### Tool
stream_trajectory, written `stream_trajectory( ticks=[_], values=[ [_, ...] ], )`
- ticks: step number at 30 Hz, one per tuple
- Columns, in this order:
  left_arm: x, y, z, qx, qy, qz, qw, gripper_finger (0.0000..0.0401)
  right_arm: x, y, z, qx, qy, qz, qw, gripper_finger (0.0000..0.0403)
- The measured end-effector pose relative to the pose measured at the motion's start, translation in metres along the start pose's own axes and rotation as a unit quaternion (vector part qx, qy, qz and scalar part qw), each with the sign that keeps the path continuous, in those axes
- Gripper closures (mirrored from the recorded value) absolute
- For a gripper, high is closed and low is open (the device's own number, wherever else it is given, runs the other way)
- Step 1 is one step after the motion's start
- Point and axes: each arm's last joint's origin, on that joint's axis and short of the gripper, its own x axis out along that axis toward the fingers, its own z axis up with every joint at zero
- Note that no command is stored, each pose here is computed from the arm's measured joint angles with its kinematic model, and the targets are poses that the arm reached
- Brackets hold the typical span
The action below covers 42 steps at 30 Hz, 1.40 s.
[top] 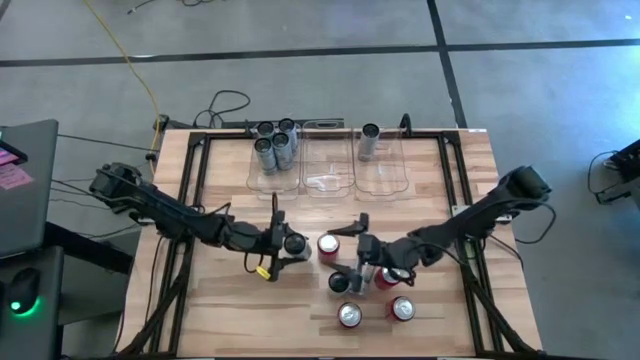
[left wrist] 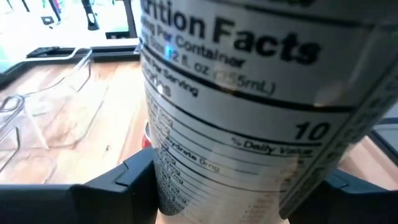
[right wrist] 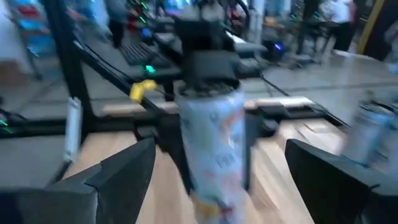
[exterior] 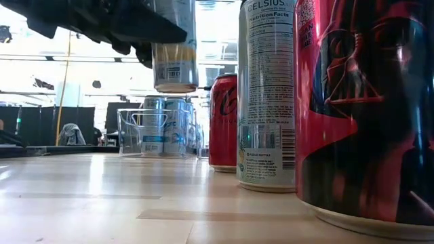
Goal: Sort soda cans
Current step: Put the white-yellow soda can into the right transparent bin
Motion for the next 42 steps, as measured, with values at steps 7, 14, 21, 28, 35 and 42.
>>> stream_trajectory(
  ticks=[7,14,21,28,35,42],
  values=[
    [0.002,0.009,-0.002,-0.005,0.012,0.017,1.000,0.0156,0.026,-0.024,-0.003,0.028,-0.008,0.065,0.997,0.0005],
    [0.003,0.010,-0.003,-0.005,0.013,0.018,1.000,0.0156,0.039,-0.044,0.008,0.053,-0.018,0.087,0.995,0.0004],
    [0.004,0.016,-0.001,-0.022,0.006,0.030,0.999,0.0154,0.043,-0.051,0.008,0.041,0.000,0.085,0.996,0.0003],
    [0.006,0.030,0.000,-0.062,0.000,0.055,0.997,0.0151,0.046,-0.059,0.008,0.034,0.001,0.072,0.997,0.0003],
    [0.009,0.043,0.008,-0.074,-0.024,0.053,0.996,0.0149,0.054,-0.084,0.008,0.033,0.005,0.071,0.997,0.0003],
    [0.016,0.056,0.027,-0.068,-0.022,0.059,0.996,0.0148,0.059,-0.106,0.008,0.043,0.014,0.086,0.995,0.0008]
  ],
)
